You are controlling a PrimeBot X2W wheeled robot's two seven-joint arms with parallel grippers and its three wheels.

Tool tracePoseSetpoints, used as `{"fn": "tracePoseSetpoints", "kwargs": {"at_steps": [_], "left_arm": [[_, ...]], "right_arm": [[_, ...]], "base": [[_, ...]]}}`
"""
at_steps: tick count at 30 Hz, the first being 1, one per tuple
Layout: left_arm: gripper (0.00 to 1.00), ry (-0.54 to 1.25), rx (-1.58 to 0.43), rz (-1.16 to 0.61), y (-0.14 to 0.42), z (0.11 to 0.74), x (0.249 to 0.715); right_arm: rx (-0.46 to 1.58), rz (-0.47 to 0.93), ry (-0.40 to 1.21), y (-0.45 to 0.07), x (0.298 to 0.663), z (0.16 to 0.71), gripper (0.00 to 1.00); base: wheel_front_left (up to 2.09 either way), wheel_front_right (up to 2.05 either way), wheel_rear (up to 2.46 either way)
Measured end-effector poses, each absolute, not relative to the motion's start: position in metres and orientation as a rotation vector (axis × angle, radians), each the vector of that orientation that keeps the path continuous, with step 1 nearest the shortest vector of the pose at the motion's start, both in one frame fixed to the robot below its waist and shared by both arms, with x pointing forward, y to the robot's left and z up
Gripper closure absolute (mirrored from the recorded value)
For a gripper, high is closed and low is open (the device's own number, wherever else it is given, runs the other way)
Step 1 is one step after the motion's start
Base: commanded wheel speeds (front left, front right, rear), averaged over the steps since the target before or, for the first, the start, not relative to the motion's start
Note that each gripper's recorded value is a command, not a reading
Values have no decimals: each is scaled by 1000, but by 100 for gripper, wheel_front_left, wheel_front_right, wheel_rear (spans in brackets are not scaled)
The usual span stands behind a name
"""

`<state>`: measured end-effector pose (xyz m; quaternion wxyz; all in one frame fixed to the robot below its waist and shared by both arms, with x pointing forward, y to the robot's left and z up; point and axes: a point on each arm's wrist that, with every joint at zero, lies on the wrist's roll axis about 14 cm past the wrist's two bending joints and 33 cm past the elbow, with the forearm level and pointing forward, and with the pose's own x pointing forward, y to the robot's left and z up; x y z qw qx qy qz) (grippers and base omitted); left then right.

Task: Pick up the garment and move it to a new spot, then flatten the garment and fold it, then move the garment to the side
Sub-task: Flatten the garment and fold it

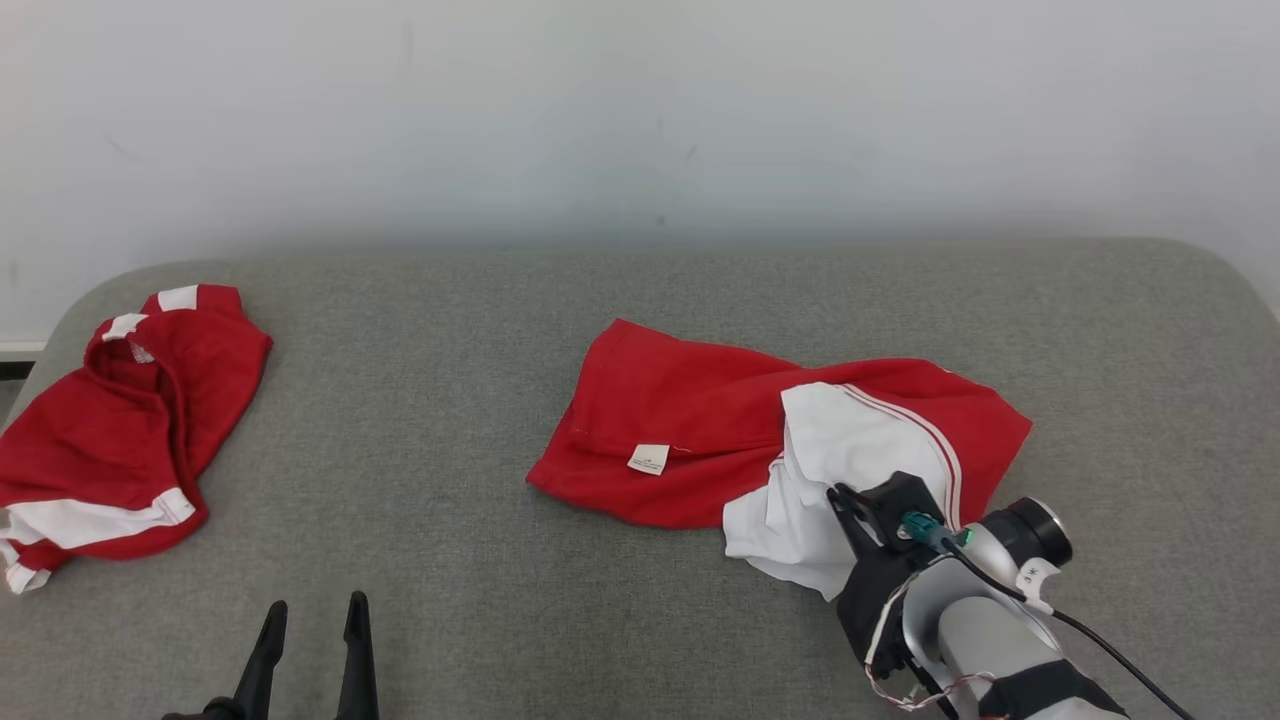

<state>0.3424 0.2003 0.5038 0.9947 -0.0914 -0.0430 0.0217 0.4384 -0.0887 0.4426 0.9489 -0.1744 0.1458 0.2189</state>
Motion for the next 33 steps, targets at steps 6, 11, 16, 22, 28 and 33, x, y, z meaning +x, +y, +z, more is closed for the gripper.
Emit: {"fn": "tracePoseSetpoints", "kwargs": {"at_steps": [6, 11, 16, 22, 28, 33], "left_arm": [[0, -96, -189, 26, 195, 507, 346], [0, -97, -193, 17, 190, 508, 349], [0, -93, -197, -7, 183, 508, 353], [0, -94, -200, -14, 179, 509, 355], [0, -95, -200, -19, 176, 509, 355], [0, -99, -202, -24, 174, 510, 353]], "right_arm": [[-354, 338, 275, -136, 430, 444, 100], [-388, 186, 325, -203, 408, 438, 100], [-401, 29, 319, -256, 387, 454, 100], [-427, -91, 419, -288, 352, 447, 100], [-437, -165, 492, -312, 334, 440, 100], [-393, -155, 546, -309, 327, 423, 0]], "base": [[0, 0, 0], [0, 0, 0], [0, 0, 0], [0, 0, 0], [0, 0, 0], [0, 0, 0]]}}
